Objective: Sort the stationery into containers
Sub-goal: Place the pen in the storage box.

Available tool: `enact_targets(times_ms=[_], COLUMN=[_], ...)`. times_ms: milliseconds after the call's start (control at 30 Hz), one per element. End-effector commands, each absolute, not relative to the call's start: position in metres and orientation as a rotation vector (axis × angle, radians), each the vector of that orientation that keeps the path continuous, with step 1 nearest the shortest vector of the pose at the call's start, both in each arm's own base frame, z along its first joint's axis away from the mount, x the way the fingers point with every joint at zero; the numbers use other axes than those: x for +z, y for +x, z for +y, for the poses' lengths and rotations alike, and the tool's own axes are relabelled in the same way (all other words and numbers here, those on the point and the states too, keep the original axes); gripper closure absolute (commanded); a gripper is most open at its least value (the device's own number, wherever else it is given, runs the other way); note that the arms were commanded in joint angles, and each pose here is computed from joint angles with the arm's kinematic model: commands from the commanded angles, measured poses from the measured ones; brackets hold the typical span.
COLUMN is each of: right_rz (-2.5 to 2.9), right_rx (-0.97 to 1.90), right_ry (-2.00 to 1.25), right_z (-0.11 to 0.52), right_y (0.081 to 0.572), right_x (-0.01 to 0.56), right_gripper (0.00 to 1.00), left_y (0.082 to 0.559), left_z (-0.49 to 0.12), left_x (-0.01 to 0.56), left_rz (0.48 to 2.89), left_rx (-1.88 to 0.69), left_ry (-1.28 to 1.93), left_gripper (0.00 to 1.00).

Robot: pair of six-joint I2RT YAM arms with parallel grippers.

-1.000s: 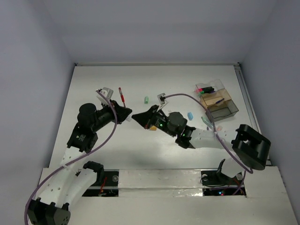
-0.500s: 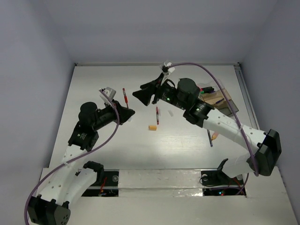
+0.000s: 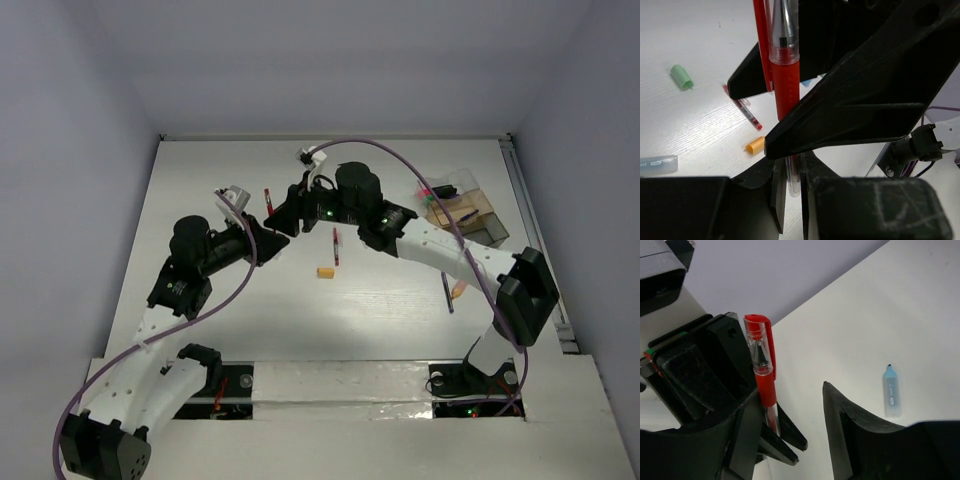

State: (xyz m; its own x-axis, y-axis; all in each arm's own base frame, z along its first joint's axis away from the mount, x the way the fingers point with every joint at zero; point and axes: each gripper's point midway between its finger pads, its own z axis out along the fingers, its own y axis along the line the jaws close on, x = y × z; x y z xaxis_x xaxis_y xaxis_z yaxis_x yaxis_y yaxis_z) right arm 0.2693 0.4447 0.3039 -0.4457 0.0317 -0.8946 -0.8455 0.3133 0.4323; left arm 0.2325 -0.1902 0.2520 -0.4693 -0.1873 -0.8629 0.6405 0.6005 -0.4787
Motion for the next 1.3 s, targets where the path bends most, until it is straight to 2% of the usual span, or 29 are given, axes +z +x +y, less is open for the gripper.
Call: enact_targets(times_ms=[0, 33, 67, 133, 167, 200, 233, 267, 333, 367, 433, 467, 500, 533, 600, 767, 833, 900, 1033, 1267], right_rz=[1.563, 1.559, 1.554, 1.538, 1.532, 1.523, 1.514, 1.505, 1.503, 1.514, 1.505, 1.529, 1.517, 1.519, 1.543, 1.562, 1.583, 1.525, 1.493, 1.525], right_rx=[1.357, 1.352, 1.348, 1.339, 1.333, 1.329, 1.319, 1.301, 1.238, 1.201, 1.115, 1.087, 1.073, 1.028, 0.927, 0.686, 0.583, 0.482, 0.350, 0.212], right_ry=[-0.751, -0.729, -0.720, -0.683, -0.664, -0.647, -0.629, -0.564, -0.471, -0.431, -0.309, -0.273, -0.237, -0.157, 0.021, 0.395, 0.530, 0.641, 0.782, 0.855], right_z=[0.454, 0.455, 0.455, 0.453, 0.451, 0.450, 0.447, 0.441, 0.430, 0.422, 0.395, 0.384, 0.370, 0.346, 0.291, 0.161, 0.115, 0.063, 0.004, -0.032], right_y=[0.261, 0.265, 0.266, 0.271, 0.272, 0.274, 0.275, 0.280, 0.293, 0.301, 0.321, 0.329, 0.335, 0.354, 0.382, 0.410, 0.410, 0.407, 0.404, 0.425], right_x=[0.349, 0.350, 0.351, 0.354, 0.356, 0.359, 0.356, 0.363, 0.366, 0.361, 0.370, 0.359, 0.365, 0.363, 0.350, 0.302, 0.271, 0.267, 0.244, 0.220], right_gripper=[0.46, 0.52, 0.64, 0.78, 0.95, 1.00, 1.00, 1.00, 1.00, 1.00, 1.00, 1.00, 1.00, 1.00, 1.00, 1.00, 1.00, 1.00, 1.00, 1.00], left_y=[0.232, 0.232, 0.232, 0.231, 0.229, 0.229, 0.229, 0.229, 0.229, 0.229, 0.228, 0.228, 0.228, 0.227, 0.226, 0.225, 0.225, 0.223, 0.220, 0.218], left_z=[-0.194, -0.194, -0.194, -0.196, -0.197, -0.197, -0.198, -0.198, -0.198, -0.197, -0.197, -0.196, -0.196, -0.196, -0.195, -0.191, -0.190, -0.191, -0.193, -0.194], left_x=[0.277, 0.276, 0.276, 0.274, 0.274, 0.274, 0.273, 0.273, 0.274, 0.274, 0.275, 0.276, 0.276, 0.278, 0.279, 0.283, 0.284, 0.285, 0.285, 0.286], left_rz=[1.721, 1.722, 1.723, 1.732, 1.732, 1.734, 1.738, 1.739, 1.732, 1.730, 1.726, 1.723, 1.723, 1.717, 1.709, 1.697, 1.694, 1.694, 1.692, 1.692], left_rx=[-1.027, -1.028, -1.032, -1.045, -1.056, -1.061, -1.064, -1.064, -1.064, -1.060, -1.060, -1.057, -1.057, -1.055, -1.048, -1.023, -1.018, -1.012, -1.010, -1.000], left_ry=[0.420, 0.420, 0.424, 0.427, 0.435, 0.435, 0.436, 0.436, 0.435, 0.434, 0.432, 0.431, 0.431, 0.433, 0.434, 0.422, 0.422, 0.426, 0.441, 0.446], left_gripper=[1.00, 1.00, 1.00, 1.00, 0.96, 0.92, 0.86, 0.71, 0.55, 0.43, 0.30, 0.27, 0.17, 0.02, 0.01, 0.01, 0.01, 0.01, 0.01, 0.01])
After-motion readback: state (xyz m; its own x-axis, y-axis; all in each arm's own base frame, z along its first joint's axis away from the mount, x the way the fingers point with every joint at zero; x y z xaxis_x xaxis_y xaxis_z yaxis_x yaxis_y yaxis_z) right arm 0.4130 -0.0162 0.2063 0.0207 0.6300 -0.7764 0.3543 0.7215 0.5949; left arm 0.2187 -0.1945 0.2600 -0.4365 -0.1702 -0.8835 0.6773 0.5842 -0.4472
